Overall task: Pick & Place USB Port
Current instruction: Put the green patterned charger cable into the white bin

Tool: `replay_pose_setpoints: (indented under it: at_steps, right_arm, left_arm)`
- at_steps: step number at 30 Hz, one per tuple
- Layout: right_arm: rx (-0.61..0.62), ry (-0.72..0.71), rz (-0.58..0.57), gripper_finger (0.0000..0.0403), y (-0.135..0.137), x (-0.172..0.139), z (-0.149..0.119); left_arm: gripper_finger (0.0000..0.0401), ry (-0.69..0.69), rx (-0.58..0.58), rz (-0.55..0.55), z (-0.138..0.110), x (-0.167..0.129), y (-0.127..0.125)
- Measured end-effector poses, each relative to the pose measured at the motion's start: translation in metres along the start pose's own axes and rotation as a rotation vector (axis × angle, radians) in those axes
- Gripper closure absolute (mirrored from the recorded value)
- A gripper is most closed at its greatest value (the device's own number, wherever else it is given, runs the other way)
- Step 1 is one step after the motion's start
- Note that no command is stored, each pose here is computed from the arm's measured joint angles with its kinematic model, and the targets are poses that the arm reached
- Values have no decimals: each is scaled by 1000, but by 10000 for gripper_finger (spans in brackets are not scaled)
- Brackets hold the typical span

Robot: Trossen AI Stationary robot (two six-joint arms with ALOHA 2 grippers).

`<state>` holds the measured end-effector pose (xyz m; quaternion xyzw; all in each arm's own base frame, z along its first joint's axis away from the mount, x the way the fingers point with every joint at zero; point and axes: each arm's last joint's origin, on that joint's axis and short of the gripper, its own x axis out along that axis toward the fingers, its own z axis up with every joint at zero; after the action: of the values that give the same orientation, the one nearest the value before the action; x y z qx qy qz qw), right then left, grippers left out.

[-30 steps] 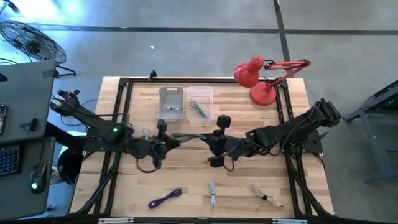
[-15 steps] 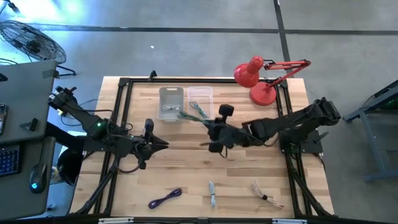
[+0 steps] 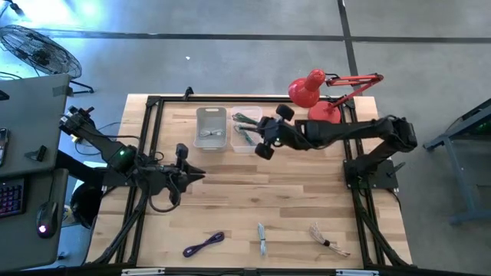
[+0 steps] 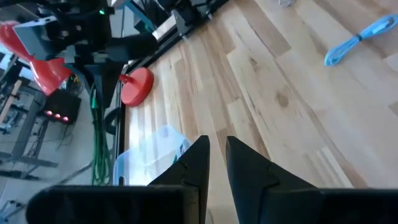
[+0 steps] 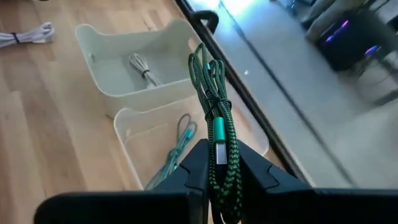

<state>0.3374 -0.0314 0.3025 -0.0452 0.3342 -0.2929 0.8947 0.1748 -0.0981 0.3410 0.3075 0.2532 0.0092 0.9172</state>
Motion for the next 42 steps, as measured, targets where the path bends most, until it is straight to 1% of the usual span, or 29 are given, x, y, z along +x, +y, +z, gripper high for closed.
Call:
replay_pose_setpoints:
  at_steps: [5, 15, 17, 23, 29, 32, 37, 42]
  right_arm:
    - [71, 41, 81, 368, -6, 13, -11]
    - [142, 106, 88, 363, -12, 30, -34]
    - [141, 110, 100, 367, -12, 31, -35]
    - [151, 64, 148, 367, -10, 33, -32]
    - [181, 62, 140, 367, -14, 37, -32]
    - [186, 80, 139, 367, -14, 45, -34]
    - [178, 108, 184, 367, -10, 69, -41]
    - [188, 116, 177, 367, -10, 84, -45]
  left_arm:
    - [350, 33, -18, -7, -4, 0, -1]
    - [350, 45, -21, 18, -5, 0, 0]
    - [350, 46, -20, 18, -4, 1, -1]
    - [350, 52, -18, 29, -4, 2, -2]
    - [350, 65, -10, 28, -4, 6, -4]
    - [350, 68, -10, 26, -3, 7, -6]
    - [350, 79, -1, 25, -3, 9, -8]
    - [350, 83, 0, 18, -4, 10, -8]
